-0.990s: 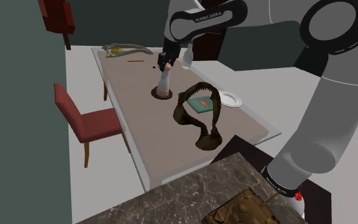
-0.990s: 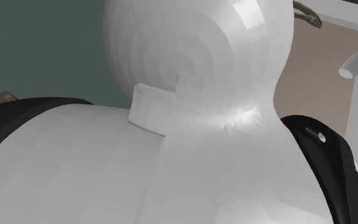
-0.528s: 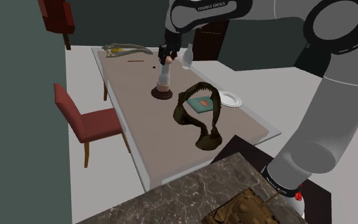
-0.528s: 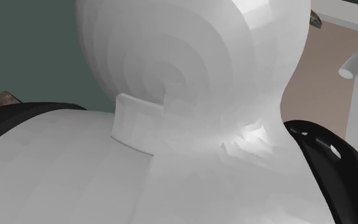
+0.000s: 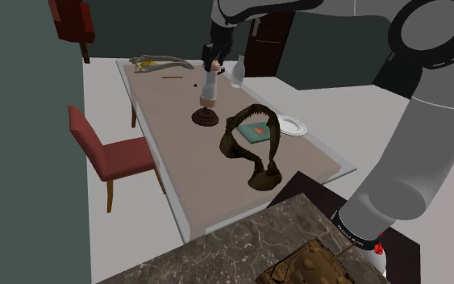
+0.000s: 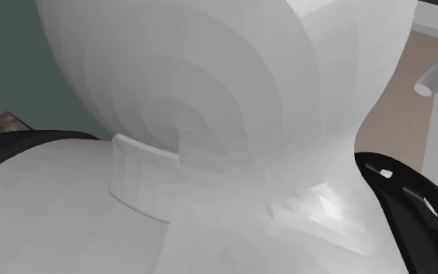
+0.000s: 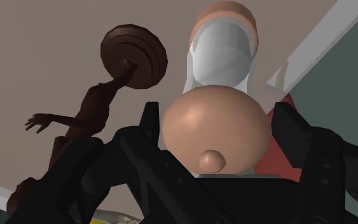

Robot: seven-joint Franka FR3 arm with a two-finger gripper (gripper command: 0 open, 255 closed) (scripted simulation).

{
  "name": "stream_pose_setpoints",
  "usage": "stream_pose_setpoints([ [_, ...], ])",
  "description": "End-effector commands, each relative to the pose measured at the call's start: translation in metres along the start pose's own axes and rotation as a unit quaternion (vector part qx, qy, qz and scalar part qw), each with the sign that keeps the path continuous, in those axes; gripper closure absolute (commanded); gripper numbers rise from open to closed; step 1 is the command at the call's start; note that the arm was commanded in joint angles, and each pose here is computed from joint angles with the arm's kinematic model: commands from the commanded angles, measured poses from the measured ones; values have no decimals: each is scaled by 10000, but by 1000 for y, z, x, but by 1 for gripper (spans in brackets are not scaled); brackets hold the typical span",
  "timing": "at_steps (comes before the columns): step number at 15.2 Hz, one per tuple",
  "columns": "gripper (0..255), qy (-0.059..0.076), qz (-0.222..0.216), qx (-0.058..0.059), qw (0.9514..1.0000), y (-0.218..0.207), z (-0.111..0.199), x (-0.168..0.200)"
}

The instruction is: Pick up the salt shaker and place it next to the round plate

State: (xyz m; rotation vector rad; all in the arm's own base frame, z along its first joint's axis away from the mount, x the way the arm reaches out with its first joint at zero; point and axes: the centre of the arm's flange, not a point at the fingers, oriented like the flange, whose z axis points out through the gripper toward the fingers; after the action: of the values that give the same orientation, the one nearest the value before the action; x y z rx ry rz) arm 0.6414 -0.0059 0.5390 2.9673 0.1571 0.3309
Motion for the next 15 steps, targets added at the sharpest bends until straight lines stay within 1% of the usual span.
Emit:
stream_pose_setpoints([
  [1,255,0,-1,1,10000,4,-10,3],
  [5,255,0,-1,1,10000,7,-28,7],
  [15,255,0,-1,1,10000,118,39,-14],
])
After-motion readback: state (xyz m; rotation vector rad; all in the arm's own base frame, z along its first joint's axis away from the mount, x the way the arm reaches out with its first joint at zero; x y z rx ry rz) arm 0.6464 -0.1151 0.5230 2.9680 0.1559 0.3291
